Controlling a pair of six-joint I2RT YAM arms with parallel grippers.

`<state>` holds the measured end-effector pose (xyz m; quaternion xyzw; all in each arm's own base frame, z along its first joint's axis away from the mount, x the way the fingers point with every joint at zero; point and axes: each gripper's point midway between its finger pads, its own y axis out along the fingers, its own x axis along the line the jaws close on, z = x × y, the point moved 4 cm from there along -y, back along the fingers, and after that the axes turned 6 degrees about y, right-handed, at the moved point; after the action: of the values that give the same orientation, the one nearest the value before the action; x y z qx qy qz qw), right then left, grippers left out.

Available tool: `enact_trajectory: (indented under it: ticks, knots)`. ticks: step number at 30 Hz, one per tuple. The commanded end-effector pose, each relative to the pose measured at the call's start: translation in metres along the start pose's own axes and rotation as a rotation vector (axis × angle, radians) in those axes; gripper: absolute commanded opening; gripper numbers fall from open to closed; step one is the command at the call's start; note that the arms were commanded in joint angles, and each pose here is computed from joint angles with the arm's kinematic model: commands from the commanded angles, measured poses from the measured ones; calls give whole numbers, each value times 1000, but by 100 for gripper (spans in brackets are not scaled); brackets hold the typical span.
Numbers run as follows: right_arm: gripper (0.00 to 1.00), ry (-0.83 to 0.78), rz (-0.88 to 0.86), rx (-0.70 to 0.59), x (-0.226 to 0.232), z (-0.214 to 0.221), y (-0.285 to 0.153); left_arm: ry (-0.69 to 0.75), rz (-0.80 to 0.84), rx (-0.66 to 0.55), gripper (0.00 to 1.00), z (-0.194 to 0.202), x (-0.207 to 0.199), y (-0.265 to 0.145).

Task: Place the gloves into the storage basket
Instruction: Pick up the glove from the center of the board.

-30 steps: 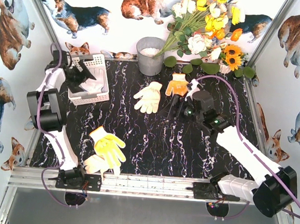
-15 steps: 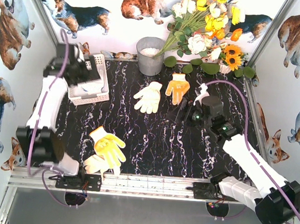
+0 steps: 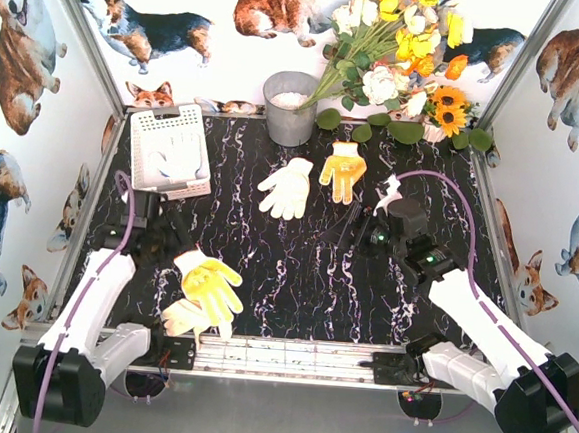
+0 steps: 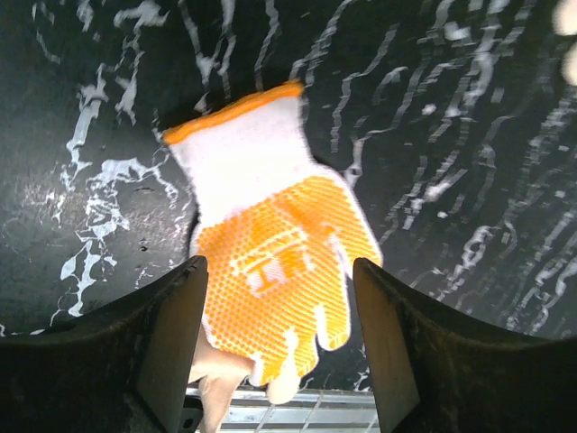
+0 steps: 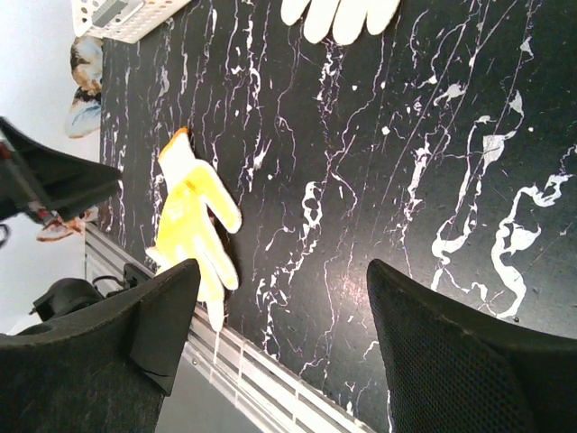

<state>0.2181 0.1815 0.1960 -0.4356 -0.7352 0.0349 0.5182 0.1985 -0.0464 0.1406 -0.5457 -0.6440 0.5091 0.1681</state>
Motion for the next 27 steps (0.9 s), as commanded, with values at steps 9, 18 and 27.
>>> enact_trajectory:
  ticks: [9,18,27]
  knots:
    - [76,-14,-58,-83,11,-12,-8,-163,-133,20,44,16,29,62]
    - [76,-17,-64,-83,12,-13,-5,-173,-179,39,39,32,45,82]
    - [77,-28,-59,-90,11,-14,-8,-64,45,-54,0,-1,3,83]
